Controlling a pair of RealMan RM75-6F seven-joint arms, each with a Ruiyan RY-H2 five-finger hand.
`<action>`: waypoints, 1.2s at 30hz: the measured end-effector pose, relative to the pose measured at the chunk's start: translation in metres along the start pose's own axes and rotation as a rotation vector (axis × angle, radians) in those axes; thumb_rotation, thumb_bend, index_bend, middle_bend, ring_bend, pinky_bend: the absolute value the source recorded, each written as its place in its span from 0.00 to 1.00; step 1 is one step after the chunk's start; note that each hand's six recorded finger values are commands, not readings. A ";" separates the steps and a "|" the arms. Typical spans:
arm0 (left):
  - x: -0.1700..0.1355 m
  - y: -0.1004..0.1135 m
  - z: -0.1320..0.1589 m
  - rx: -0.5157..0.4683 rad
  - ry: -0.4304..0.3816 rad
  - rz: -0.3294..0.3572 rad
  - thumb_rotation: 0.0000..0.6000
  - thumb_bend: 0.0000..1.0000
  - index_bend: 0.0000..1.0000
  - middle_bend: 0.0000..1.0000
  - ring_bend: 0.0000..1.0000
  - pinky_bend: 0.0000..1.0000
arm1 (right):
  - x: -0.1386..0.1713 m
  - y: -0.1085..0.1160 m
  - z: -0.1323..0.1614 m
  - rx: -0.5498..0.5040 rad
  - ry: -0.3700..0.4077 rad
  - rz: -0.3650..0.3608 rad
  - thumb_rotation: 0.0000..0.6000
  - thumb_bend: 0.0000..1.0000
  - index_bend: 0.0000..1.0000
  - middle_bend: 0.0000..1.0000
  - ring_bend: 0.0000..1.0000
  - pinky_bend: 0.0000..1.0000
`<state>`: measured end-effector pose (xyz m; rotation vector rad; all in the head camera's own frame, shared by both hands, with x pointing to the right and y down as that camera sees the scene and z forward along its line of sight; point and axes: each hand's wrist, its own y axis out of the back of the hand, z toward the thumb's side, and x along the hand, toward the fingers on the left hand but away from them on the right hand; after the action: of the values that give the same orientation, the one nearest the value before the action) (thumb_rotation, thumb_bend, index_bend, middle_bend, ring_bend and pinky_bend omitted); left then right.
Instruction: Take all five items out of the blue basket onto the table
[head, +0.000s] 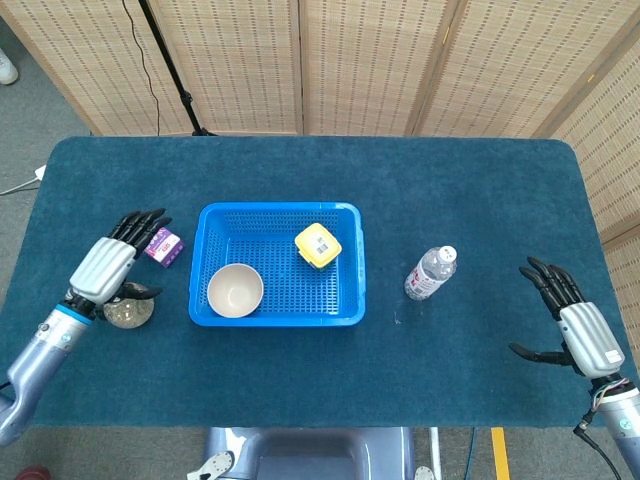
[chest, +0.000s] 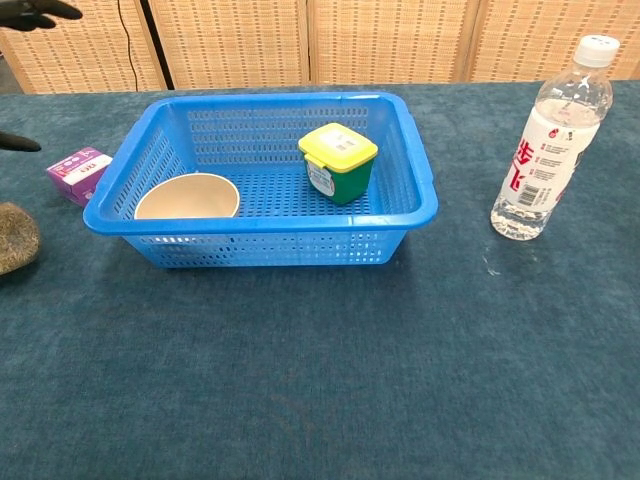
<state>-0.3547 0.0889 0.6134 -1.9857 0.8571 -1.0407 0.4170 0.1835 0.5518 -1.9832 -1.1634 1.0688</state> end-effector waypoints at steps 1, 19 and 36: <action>0.004 0.001 0.007 0.010 -0.014 0.004 1.00 0.11 0.27 0.13 0.18 0.00 | 0.000 0.000 0.000 0.000 -0.001 -0.001 1.00 0.00 0.00 0.00 0.00 0.00; 0.090 -0.070 0.098 0.177 -0.008 -0.076 1.00 0.25 0.43 0.27 0.31 0.00 | 0.000 0.004 -0.006 -0.008 -0.019 -0.007 1.00 0.00 0.00 0.00 0.00 0.00; 0.112 -0.104 0.079 0.170 0.054 -0.124 1.00 0.25 0.43 0.27 0.30 0.00 | -0.001 0.002 -0.008 -0.004 -0.026 0.000 1.00 0.00 0.00 0.00 0.00 0.00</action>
<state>-0.2128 0.0749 0.7102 -1.8934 0.6565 -1.2025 0.4241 0.1805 0.5545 -1.9777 -1.1802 1.0955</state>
